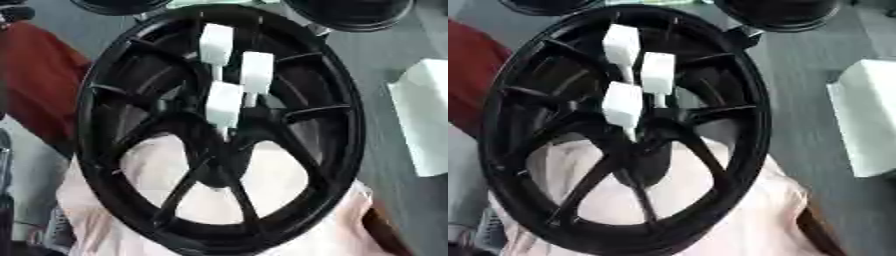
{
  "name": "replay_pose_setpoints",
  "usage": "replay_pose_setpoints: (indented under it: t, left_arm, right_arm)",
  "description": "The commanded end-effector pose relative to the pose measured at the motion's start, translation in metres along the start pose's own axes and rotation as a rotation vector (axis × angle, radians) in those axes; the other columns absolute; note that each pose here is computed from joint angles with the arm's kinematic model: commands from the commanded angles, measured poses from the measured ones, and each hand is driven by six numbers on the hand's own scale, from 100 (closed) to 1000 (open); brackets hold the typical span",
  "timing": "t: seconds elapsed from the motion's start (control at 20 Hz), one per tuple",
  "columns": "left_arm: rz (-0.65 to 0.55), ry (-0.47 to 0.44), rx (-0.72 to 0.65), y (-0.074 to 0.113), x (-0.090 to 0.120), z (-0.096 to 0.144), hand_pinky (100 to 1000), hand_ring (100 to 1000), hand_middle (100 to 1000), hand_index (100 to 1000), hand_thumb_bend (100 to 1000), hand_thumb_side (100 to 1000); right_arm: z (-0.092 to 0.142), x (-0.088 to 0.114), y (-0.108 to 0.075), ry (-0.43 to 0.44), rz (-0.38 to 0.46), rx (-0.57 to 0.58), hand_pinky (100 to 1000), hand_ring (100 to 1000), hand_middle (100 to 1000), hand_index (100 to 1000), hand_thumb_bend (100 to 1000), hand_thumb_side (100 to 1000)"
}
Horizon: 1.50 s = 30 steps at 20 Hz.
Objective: Pull the pin out of the wheel hub.
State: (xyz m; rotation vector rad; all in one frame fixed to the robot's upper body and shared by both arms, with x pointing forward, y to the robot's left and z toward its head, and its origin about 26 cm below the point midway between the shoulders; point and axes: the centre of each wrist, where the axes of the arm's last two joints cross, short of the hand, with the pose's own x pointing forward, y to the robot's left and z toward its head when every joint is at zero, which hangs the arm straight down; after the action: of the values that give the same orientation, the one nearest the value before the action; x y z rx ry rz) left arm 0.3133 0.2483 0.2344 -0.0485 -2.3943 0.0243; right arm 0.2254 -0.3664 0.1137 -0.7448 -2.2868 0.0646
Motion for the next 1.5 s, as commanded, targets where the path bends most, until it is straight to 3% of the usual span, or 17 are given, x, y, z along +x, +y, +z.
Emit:
replay_pose_setpoints:
  t: [0.05,0.35,0.8,1.1,1.5]
  left_arm:
    - [-0.016,-0.027,-0.015,0.001,0.008,-0.003,643,626,575,814,100,750]
    - [-0.025,-0.027,-0.017,0.002,0.009,-0.003,644,625,575,814,100,750]
    - [-0.048,-0.027,-0.013,0.006,0.009,-0.003,644,625,574,814,100,750]
    - [-0.058,-0.028,-0.011,0.007,0.010,-0.004,644,625,574,814,100,750]
    - [-0.070,-0.029,-0.015,0.009,0.011,-0.004,644,624,573,814,100,751]
  right_arm:
    - [-0.008,0.004,-0.014,-0.084,0.064,0.063,782,814,757,838,100,523]
    - [-0.015,0.006,-0.038,-0.148,0.161,0.132,789,826,771,840,100,470]
    - [-0.058,0.022,-0.076,-0.188,0.237,0.205,796,840,785,841,100,392]
    - [-0.103,0.045,-0.082,-0.218,0.254,0.259,799,841,785,838,100,368]
    - [-0.161,0.087,-0.077,-0.256,0.216,0.301,792,819,764,828,100,379]
